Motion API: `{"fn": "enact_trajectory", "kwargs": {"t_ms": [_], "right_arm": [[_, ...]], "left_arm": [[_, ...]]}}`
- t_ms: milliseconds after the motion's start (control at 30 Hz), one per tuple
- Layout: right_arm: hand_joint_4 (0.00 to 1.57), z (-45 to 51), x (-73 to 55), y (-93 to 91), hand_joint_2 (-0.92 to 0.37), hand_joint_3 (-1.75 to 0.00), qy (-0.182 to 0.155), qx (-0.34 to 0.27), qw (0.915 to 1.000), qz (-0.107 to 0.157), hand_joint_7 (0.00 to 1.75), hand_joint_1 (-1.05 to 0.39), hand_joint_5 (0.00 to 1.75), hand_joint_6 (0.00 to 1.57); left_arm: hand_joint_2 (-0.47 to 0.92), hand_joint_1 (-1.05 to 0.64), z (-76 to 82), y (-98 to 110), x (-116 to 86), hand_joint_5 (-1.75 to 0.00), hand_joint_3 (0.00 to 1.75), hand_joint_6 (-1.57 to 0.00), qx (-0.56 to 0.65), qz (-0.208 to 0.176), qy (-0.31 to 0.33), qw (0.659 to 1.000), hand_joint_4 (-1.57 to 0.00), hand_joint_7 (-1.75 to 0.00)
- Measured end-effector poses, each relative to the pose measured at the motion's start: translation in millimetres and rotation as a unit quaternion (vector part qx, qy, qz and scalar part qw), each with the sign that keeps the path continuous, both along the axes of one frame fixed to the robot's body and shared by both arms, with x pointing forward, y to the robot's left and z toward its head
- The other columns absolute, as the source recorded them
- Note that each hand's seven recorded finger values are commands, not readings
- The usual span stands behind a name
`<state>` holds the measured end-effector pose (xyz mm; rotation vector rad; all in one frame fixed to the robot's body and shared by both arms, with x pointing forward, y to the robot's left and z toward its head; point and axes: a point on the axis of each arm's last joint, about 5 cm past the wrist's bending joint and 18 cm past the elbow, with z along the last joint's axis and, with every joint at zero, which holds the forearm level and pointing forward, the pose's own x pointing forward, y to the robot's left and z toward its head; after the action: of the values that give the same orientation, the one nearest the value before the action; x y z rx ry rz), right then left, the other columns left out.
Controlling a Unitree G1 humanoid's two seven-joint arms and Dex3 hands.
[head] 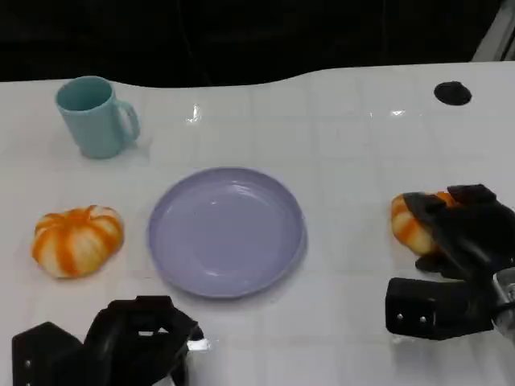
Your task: Grasp the bread from the table and place it into the plate.
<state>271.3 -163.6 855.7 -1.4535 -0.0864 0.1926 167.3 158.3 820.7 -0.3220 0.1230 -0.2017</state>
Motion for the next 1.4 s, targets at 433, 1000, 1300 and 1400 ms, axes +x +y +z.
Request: {"fn": "enact_trajectory", "kwargs": {"t_ms": [433, 1000, 1300, 1400], "right_arm": [[0.86, -9.3, 0.9, -4.3, -0.57, -0.77, -0.074, 0.055, 0.9956, 0.018, 1.73, -0.21, 1.75, 0.6], [0.95, -16.9, -6.8, 2.8, -0.34, -1.17, -0.15, 0.097, 0.9836, 0.028, 1.75, -0.17, 1.75, 0.72], [1.0, -3.8, -4.7, 29.6, -0.29, -1.33, -0.201, 0.166, 0.9618, 0.084, 1.75, -0.14, 1.75, 0.76], [1.01, 1.3, -4.5, 40.4, -0.31, -1.37, -0.211, 0.188, 0.9534, 0.106, 1.75, -0.16, 1.75, 0.77]], "left_arm": [[0.68, -1.05, 0.5, 0.4, -0.6, -1.22, 0.35, -1.45, 0.0, 0.001, -0.002, 1.0, -1.57, -0.66], [0.68, -1.05, 0.7, 0.3, -0.8, -1.22, 0.35, -1.45, 0.0, 0.001, -0.002, 1.0, -1.57, -0.66], [0.68, -1.05, 1.7, -0.3, -0.7, -1.23, 0.36, -1.47, 0.0, 0.0, -0.005, 1.0, -1.57, -0.67], [0.67, -1.05, 2.6, -0.3, -0.6, -1.23, 0.36, -1.47, 0.0, 0.0, -0.006, 1.0, -1.57, -0.67]]}}
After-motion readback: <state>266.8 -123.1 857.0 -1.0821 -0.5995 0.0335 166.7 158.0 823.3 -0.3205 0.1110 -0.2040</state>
